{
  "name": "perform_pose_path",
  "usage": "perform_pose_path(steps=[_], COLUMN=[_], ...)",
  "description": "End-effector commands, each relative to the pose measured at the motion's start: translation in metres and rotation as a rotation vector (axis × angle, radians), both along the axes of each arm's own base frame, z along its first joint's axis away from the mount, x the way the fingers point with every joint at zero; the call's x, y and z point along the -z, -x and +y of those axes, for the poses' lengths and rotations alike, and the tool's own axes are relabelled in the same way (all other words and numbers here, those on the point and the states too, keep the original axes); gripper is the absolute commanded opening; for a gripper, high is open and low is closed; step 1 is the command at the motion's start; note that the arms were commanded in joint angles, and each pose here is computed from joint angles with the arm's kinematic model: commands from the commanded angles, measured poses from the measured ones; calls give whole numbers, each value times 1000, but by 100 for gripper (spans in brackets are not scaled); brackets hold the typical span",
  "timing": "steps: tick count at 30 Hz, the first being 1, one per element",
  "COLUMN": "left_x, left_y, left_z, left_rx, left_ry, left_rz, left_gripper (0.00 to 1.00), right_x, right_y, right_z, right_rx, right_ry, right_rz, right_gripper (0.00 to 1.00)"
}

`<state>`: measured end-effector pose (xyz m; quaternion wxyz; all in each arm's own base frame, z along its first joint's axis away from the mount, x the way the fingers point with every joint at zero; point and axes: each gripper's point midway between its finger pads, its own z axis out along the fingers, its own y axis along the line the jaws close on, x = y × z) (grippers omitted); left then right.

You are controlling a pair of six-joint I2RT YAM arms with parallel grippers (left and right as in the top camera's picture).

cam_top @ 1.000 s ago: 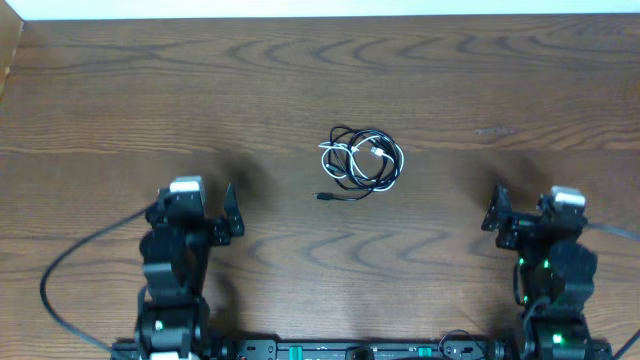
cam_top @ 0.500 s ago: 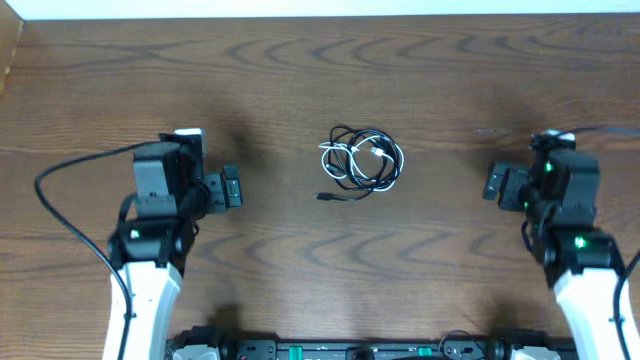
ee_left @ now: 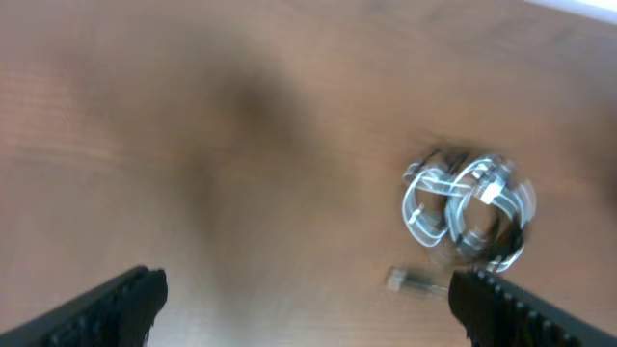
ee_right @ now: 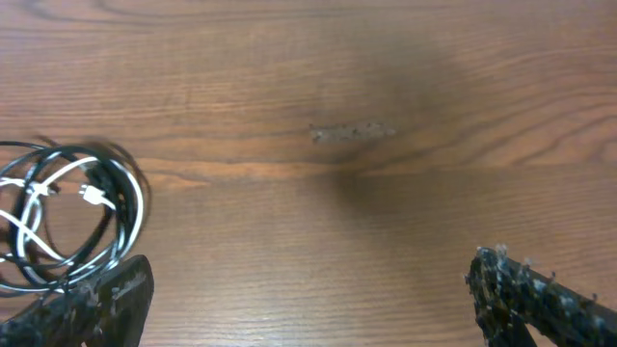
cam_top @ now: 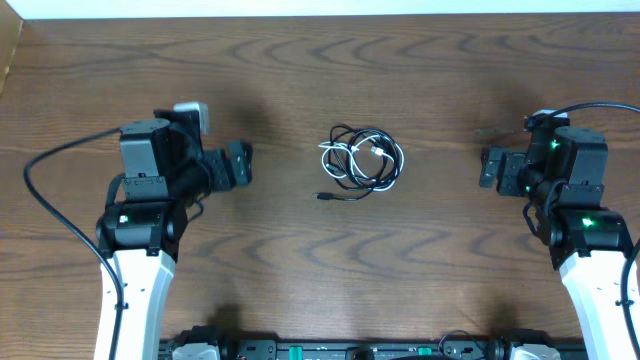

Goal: Untangle cables
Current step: 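Reach the left gripper into the black and white cable tangle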

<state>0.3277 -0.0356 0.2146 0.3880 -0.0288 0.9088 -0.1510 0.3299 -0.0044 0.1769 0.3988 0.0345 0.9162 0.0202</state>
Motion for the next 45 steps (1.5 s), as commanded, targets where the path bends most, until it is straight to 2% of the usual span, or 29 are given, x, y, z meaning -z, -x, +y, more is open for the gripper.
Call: perform_pose_path(steps=[1, 5, 9, 14, 22, 30, 36, 40, 45], left_x=[-26, -20, 22, 52, 126, 187, 192, 193, 199], left_y=[-20, -41, -68, -90, -95, -79, -72, -64, -52], left_z=[-16, -20, -35, -57, -111, -169, -192, -200, -203], left_rx=[28, 24, 25, 53, 169, 273, 287, 258, 257], left_ry=[126, 135, 27, -61, -139, -150, -122, -83, -90], left_rz=[-93, -105, -10, 54, 175, 259, 262, 294, 343], left_gripper=[98, 98, 98, 98, 95, 79, 73, 63, 33], right_x=[-11, -11, -12, -12, -12, -12, -12, -9, 1], right_y=[-4, -4, -4, -4, -4, -4, -4, -4, -6], right_z=[8, 8, 8, 8, 8, 8, 12, 17, 28], right_rx=[-37, -37, -36, -36, -35, -35, -54, -71, -117], right_ry=[-17, -17, -17, -17, -20, -21, -38, -59, -106], right_rz=[-30, -31, -33, -33, -33, -33, -33, -24, 9], right_gripper=[99, 99, 99, 99, 96, 96, 95, 92, 86])
